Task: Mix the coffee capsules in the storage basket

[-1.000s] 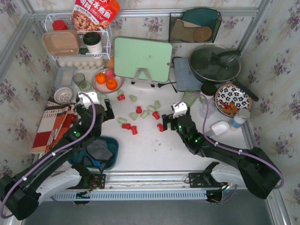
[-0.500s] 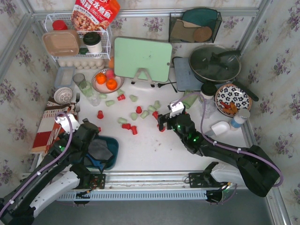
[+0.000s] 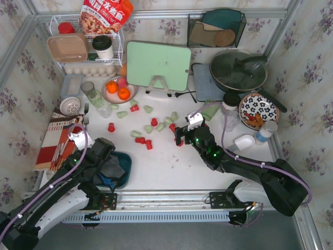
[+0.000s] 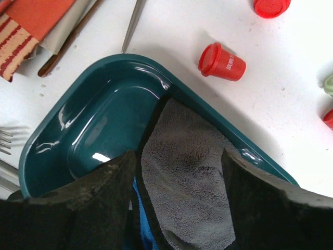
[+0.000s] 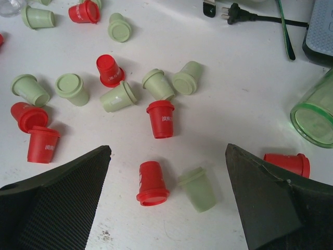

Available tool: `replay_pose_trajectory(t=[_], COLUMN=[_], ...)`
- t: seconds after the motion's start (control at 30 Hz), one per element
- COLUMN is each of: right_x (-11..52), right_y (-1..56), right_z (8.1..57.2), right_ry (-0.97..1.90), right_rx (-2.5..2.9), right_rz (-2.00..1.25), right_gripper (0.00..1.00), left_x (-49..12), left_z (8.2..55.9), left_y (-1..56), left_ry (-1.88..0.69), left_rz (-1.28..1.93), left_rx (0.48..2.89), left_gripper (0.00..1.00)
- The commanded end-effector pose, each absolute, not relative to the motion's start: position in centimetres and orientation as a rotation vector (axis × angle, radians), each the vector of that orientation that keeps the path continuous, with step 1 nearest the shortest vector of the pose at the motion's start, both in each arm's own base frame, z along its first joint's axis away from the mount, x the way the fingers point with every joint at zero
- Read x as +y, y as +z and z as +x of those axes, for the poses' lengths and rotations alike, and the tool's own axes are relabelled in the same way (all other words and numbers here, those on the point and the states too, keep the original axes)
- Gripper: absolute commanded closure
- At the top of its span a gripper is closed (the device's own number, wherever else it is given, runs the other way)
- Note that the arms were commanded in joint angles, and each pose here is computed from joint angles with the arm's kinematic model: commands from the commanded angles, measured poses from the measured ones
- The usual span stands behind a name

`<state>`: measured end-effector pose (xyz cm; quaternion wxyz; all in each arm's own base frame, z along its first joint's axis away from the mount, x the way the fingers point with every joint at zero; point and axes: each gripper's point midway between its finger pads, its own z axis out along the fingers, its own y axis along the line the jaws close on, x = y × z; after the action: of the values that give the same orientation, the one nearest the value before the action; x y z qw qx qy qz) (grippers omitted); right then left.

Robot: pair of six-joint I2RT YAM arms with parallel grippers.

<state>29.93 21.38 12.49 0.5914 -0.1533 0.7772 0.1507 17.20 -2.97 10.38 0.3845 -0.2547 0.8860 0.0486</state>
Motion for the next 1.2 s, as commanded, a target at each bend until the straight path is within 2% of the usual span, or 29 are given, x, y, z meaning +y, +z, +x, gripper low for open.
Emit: replay_pose_trajectory(t=[0.0, 0.13, 0.17, 0.27, 0.37, 0.4, 0.47, 0.5, 0.6, 0.73, 1.0, 1.17], right_x=[21.5, 21.6, 21.6, 21.6, 21.6, 21.6, 21.6, 21.6, 21.6, 21.8, 22.2, 22.6], right_y=[12.8, 12.6, 12.6, 12.5, 12.4, 12.4, 12.4, 12.3, 12.4, 12.5, 12.1, 12.1], right_z=[30.3, 30.4, 30.4, 30.4, 30.4, 30.5, 30.4, 30.4, 30.4, 30.3, 30.2, 30.1], right_ry=[0.345, 0.343, 0.342, 0.337, 0.337, 0.336, 0.335, 0.335, 0.335, 0.347, 0.362, 0.374], right_rx=[1.798, 1.804, 1.805, 1.809, 1.812, 1.814, 1.815, 1.817, 1.815, 1.811, 1.818, 1.816], right_rz=[-0.347, -0.350, -0.350, -0.350, -0.352, -0.352, -0.354, -0.354, -0.354, -0.363, -0.385, -0.403], right_gripper=[0.00, 0.00, 0.00, 0.00, 0.00, 0.00, 0.00, 0.00, 0.00, 0.00, 0.00, 0.00], left_x=[-3.8, -3.9, -3.8, -3.8, -3.6, -3.5, -3.4, -3.5, -5.7, -8.9, -9.2, -10.4], left_z=[17.3, 17.3, 17.3, 17.2, 17.2, 17.2, 17.2, 17.3, 18.0, 18.9, 18.1, 17.8], left_y=[9.5, 8.4, 8.2, 7.6, 7.3, 7.3, 7.3, 7.5, 9.0, 12.6, 18.5, 23.2], left_ry=[0.080, 0.096, 0.104, 0.115, 0.137, 0.144, 0.156, 0.149, 0.018, -0.217, -0.249, -0.338], left_rz=[-0.677, -0.684, -0.686, -0.705, -0.705, -0.700, -0.673, -0.636, -0.422, -0.169, 0.042, 0.228], left_rx=[2.276, 2.286, 2.287, 2.297, 2.293, 2.292, 2.298, 2.307, 2.344, 2.273, 2.244, 2.128], left_gripper=[0.35, 0.41, 0.46, 0.73, 0.77, 0.82, 0.98, 1.00, 1.00, 1.00, 1.00, 1.00])
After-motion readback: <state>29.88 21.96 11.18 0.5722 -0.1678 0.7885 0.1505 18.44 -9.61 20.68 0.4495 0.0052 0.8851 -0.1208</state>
